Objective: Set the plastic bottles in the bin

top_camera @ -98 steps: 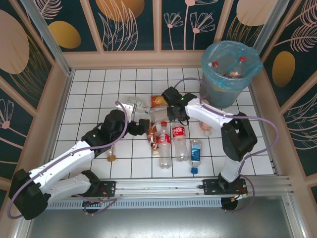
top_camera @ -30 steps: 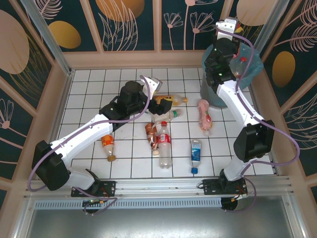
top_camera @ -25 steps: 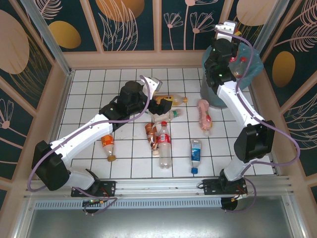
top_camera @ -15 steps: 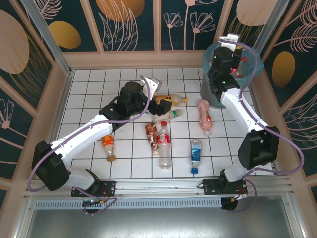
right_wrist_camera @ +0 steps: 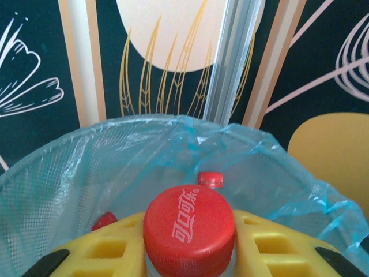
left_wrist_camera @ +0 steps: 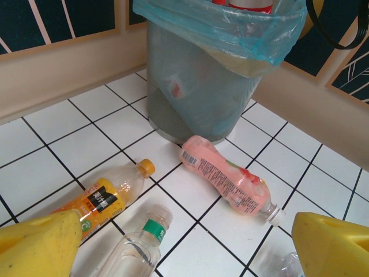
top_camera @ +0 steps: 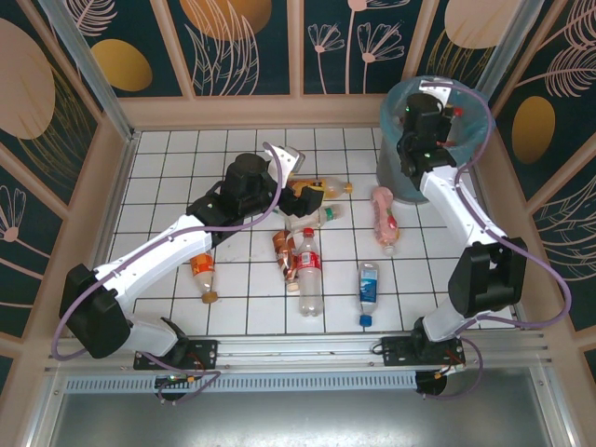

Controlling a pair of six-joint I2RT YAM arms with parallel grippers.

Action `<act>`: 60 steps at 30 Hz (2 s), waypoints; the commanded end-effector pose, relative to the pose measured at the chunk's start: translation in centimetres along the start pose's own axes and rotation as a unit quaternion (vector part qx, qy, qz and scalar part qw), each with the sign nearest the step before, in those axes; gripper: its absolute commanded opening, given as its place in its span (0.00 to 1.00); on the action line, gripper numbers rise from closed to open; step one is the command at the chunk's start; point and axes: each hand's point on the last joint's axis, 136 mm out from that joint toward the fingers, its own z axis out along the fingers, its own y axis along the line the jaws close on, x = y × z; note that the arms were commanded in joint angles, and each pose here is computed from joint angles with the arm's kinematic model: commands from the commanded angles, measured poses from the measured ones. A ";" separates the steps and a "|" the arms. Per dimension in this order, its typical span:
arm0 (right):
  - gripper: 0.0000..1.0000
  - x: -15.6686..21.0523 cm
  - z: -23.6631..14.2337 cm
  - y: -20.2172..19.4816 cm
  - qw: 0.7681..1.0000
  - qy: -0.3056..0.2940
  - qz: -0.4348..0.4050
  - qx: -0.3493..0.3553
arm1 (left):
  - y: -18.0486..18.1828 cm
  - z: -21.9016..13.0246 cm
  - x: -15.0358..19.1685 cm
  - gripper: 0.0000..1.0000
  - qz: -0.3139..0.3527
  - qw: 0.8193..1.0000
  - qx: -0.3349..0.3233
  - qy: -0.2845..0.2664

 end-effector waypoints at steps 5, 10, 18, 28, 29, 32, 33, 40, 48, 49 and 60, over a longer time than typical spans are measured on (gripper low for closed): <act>0.38 2.6 0.2 0.0 0.999 0.032 0.026 -0.012 | 0.1 -0.2 -0.6 0.94 0.011 1.000 0.000 -0.014; 0.46 3.7 0.6 -0.1 0.999 0.047 0.022 -0.010 | 0.1 -0.1 -0.5 0.94 0.010 1.000 0.000 -0.013; 0.52 3.7 0.8 -0.2 0.998 0.055 0.022 -0.013 | 0.1 -0.2 -0.5 0.94 0.012 1.000 -0.003 -0.013; 0.34 6.3 1.2 0.4 0.995 0.096 0.017 -0.037 | 0.1 -0.2 -0.6 0.94 0.012 1.000 -0.002 -0.014; 0.33 7.1 1.3 0.5 0.994 0.105 0.012 -0.039 | 0.1 -0.2 -0.6 0.94 0.012 1.000 -0.002 -0.014; 0.32 9.0 1.5 0.6 0.991 0.131 -0.003 -0.039 | 0.1 -0.2 -0.5 0.94 0.012 1.000 -0.001 -0.013; 0.32 9.5 1.7 0.5 0.990 0.139 -0.007 -0.039 | 0.1 -0.2 -0.6 0.94 0.011 1.000 -0.001 -0.013; 0.32 12.0 3.2 -0.6 0.983 0.182 -0.023 -0.020 | 0.0 -0.2 -0.6 0.94 0.011 1.000 0.000 -0.014; 0.28 7.3 3.9 -2.0 0.991 0.125 -0.031 0.022 | 0.1 -0.3 -0.7 0.94 0.012 1.000 -0.003 -0.016; 0.27 6.4 3.8 -2.0 0.993 0.117 -0.023 0.018 | 0.1 -0.3 -0.7 0.94 0.012 1.000 -0.003 -0.015; 0.25 3.5 4.0 -1.8 0.995 0.089 -0.026 0.018 | 0.2 0.1 -0.2 0.93 0.009 1.000 -0.002 -0.009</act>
